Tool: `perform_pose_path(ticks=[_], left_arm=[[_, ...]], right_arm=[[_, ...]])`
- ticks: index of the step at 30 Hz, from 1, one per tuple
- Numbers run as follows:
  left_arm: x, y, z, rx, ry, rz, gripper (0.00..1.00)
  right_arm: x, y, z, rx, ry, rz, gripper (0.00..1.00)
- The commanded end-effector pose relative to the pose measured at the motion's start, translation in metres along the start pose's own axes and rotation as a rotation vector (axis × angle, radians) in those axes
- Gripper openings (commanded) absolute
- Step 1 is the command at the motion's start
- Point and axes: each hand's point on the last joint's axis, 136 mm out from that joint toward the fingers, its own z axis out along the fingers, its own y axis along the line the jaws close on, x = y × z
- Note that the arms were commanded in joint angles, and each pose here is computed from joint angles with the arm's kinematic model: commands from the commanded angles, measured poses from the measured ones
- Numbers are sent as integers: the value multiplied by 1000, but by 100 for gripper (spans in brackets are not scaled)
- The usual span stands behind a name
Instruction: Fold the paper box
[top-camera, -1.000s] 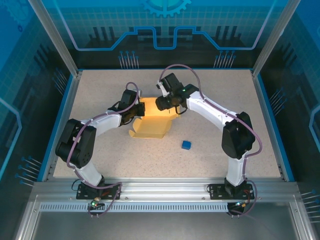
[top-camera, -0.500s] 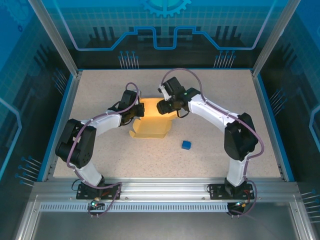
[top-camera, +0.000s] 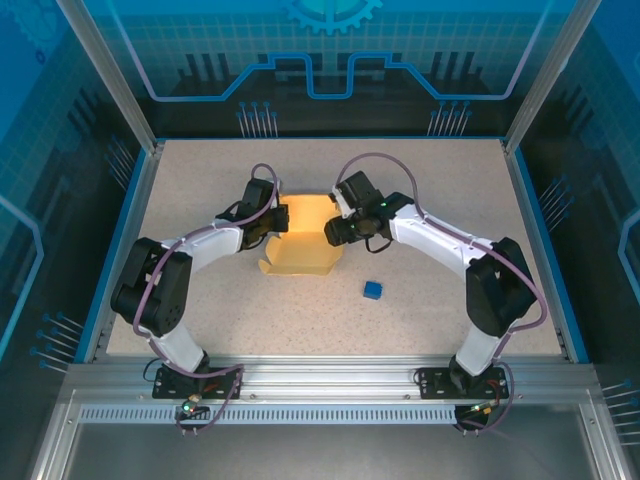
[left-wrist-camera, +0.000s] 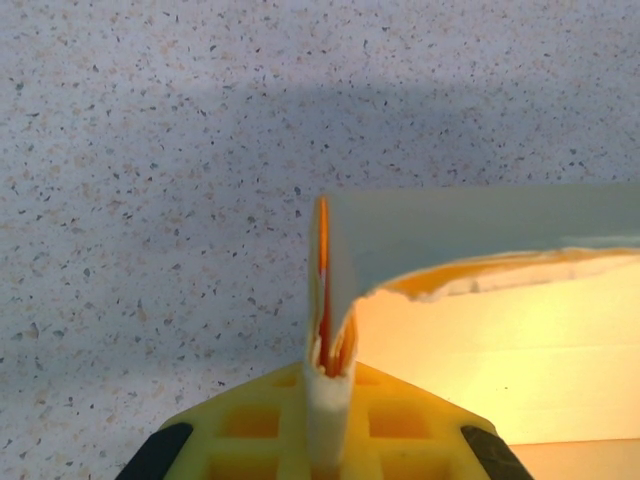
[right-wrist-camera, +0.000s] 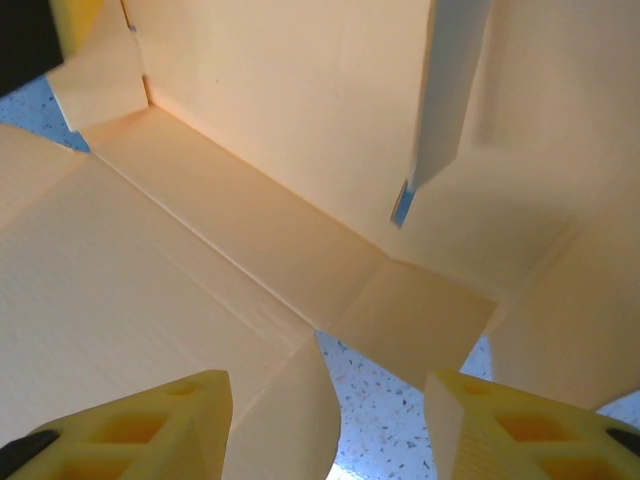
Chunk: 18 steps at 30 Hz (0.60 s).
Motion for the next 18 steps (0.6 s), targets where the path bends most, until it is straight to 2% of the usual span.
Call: perform_pose_path(ticks=[1, 18], left_arm=[[-19, -8, -11, 16, -46, 13, 2], [-17, -9, -10, 24, -45, 11, 2]], right_arm=[[0, -2, 9, -27, 5, 55, 54], [14, -26, 20, 14, 33, 113, 57]])
